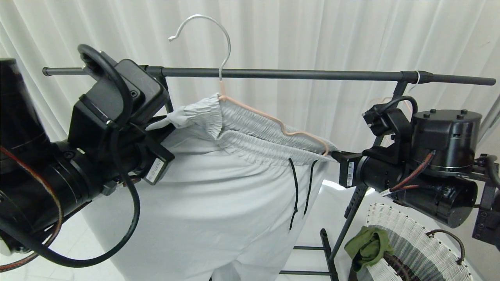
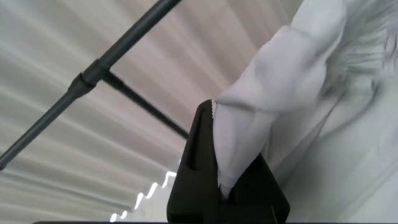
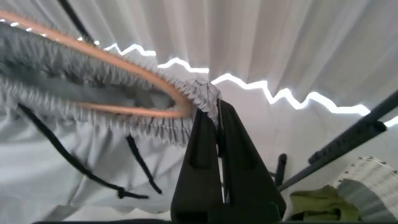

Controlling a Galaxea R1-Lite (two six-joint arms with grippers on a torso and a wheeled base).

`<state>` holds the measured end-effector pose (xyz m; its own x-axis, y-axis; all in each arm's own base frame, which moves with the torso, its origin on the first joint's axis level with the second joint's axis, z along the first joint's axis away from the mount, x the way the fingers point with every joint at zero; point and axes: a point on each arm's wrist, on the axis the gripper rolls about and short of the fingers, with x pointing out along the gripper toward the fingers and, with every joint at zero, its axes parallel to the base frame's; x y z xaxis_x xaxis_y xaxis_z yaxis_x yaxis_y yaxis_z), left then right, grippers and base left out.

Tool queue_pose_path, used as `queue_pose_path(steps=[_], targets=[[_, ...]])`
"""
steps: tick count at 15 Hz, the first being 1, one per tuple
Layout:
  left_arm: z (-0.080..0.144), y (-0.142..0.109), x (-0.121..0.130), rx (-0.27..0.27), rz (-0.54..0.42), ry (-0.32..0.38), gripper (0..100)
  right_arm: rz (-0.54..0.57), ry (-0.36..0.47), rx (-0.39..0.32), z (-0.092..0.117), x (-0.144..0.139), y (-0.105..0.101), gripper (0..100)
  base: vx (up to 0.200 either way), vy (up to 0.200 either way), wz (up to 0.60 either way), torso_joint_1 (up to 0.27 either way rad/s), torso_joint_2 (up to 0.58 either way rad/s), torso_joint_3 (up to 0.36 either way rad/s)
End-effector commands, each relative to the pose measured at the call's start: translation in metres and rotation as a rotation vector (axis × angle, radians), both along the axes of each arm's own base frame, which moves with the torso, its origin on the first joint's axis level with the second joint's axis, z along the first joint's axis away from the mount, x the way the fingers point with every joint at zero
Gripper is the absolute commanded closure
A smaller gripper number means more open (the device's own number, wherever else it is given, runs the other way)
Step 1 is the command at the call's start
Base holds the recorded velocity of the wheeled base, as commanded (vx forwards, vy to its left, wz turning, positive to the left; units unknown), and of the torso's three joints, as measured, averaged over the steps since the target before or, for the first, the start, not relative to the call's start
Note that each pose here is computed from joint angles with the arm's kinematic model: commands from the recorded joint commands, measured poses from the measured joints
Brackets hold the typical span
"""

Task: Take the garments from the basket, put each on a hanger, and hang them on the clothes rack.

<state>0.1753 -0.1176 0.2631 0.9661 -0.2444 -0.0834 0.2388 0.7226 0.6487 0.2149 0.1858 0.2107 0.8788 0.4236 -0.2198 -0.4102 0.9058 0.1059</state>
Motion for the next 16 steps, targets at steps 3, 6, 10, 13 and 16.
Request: queue_pose_path(steps=[3, 6, 10, 13, 16], targets=[[-0.007, 0.016, 0.002, 0.031, 0.077, 0.009, 100, -0.028, -0.017, 0.011, 0.003, 0.005, -0.006, 100, 0.0, 0.0, 0.0, 0.0, 0.0, 0.0], [-0.013, 0.013, 0.003, 0.048, 0.075, 0.027, 100, 0.014, -0.093, 0.003, 0.01, 0.003, -0.001, 100, 0.0, 0.0, 0.0, 0.0, 0.0, 0.0], [-0.02, 0.0, 0.016, 0.015, 0.22, 0.062, 100, 0.185, -0.12, 0.025, 0.019, -0.029, 0.023, 100, 0.0, 0.0, 0.0, 0.0, 0.0, 0.0], [-0.02, -0.021, 0.019, -0.116, 0.274, 0.073, 100, 0.328, -0.126, 0.015, 0.018, -0.052, 0.042, 100, 0.0, 0.0, 0.0, 0.0, 0.0, 0.0], [-0.018, -0.041, 0.014, -0.163, 0.238, 0.077, 100, 0.432, -0.129, -0.04, 0.008, -0.07, 0.063, 100, 0.0, 0.0, 0.0, 0.0, 0.0, 0.0]])
